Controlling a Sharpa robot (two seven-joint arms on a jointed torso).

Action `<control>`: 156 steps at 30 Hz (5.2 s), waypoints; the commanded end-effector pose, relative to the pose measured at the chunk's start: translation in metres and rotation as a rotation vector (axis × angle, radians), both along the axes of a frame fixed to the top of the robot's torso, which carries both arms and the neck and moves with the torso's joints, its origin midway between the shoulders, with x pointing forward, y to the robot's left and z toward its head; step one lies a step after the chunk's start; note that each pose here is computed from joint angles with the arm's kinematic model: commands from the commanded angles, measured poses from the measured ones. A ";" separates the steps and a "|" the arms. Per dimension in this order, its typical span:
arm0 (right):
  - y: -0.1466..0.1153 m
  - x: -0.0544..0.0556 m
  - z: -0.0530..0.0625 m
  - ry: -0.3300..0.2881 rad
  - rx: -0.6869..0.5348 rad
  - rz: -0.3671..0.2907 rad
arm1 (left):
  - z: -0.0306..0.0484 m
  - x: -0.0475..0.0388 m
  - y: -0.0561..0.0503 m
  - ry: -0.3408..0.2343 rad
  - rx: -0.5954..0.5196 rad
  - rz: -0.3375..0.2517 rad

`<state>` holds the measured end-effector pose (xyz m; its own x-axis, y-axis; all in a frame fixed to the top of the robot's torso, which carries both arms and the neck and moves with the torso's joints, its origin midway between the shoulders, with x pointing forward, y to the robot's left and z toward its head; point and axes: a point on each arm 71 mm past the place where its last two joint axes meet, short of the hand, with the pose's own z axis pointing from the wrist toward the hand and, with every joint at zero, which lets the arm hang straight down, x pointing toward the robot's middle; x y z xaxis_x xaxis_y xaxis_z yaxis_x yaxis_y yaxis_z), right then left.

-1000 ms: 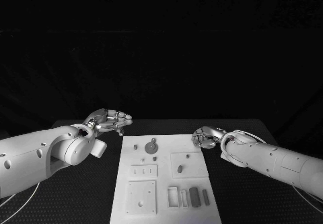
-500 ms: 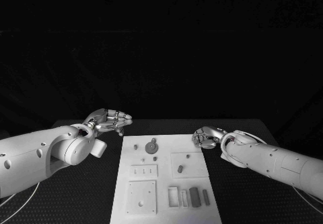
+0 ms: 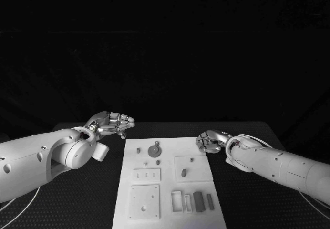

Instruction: Assemble the parts on the task board

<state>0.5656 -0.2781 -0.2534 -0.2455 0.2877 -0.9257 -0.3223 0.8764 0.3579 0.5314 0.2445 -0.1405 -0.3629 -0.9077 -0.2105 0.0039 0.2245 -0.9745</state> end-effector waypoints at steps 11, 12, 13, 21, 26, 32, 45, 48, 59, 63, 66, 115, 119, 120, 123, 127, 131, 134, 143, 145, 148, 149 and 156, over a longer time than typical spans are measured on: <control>-0.002 0.000 -0.001 0.003 -0.006 -0.002 | 0.0006 -0.0009 -0.002 -0.001 -0.010 -0.018; -0.002 0.000 -0.001 0.002 -0.005 -0.002 | 0.0006 -0.0009 -0.002 -0.001 -0.010 -0.018; -0.003 0.000 -0.001 0.003 -0.005 -0.003 | 0.0006 -0.0010 -0.002 0.000 -0.010 -0.018; -0.005 0.000 -0.001 0.003 -0.003 -0.005 | 0.0006 -0.0009 -0.001 -0.001 -0.010 -0.016; -0.004 0.000 -0.001 0.003 -0.001 -0.004 | 0.0006 -0.0009 -0.001 -0.001 -0.010 -0.017; -0.004 0.000 -0.001 0.009 0.003 -0.004 | 0.0006 -0.0008 -0.001 -0.001 -0.009 -0.016; -0.007 0.000 0.001 -0.018 0.031 -0.072 | -0.0002 -0.0014 -0.001 0.009 -0.003 -0.014; -0.006 -0.001 0.001 -0.021 0.041 -0.086 | -0.0007 -0.0017 -0.001 0.017 0.000 -0.016; 0.006 -0.005 0.011 -0.002 0.075 -0.094 | -0.0052 -0.0035 -0.005 0.061 0.064 -0.052; 0.016 -0.006 0.019 0.006 0.065 -0.087 | -0.0075 -0.0017 -0.010 0.075 0.109 -0.062; 0.031 -0.008 0.028 0.006 0.040 -0.059 | -0.0105 0.0001 -0.014 0.092 0.165 -0.078; 0.174 -0.056 0.070 -0.011 0.067 0.222 | -0.0527 -0.0159 -0.092 0.319 0.241 -0.181; 0.176 -0.057 0.071 -0.019 0.072 0.227 | -0.0535 -0.0166 -0.094 0.329 0.250 -0.194; 0.176 -0.057 0.071 -0.019 0.072 0.228 | -0.0537 -0.0168 -0.094 0.331 0.251 -0.196; 0.177 -0.058 0.071 -0.020 0.073 0.231 | -0.0541 -0.0172 -0.094 0.334 0.259 -0.207; 0.180 -0.058 0.071 -0.017 0.074 0.238 | -0.0536 -0.0172 -0.095 0.327 0.255 -0.206; 0.184 -0.059 0.069 -0.012 0.075 0.246 | -0.0532 -0.0168 -0.096 0.326 0.242 -0.202; 0.186 -0.060 0.067 -0.009 0.077 0.249 | -0.0532 -0.0167 -0.096 0.326 0.242 -0.201; 0.186 -0.061 0.066 -0.002 0.075 0.251 | -0.0533 -0.0162 -0.095 0.336 0.219 -0.196; 0.186 -0.061 0.065 0.000 0.074 0.251 | -0.0530 -0.0162 -0.095 0.333 0.218 -0.194; 0.186 -0.061 0.064 0.004 0.072 0.250 | -0.0529 -0.0162 -0.094 0.333 0.215 -0.194; 0.186 -0.061 0.064 0.005 0.071 0.250 | -0.0530 -0.0162 -0.094 0.333 0.214 -0.194; 0.186 -0.061 0.063 0.005 0.071 0.250 | -0.0533 -0.0159 -0.093 0.339 0.214 -0.190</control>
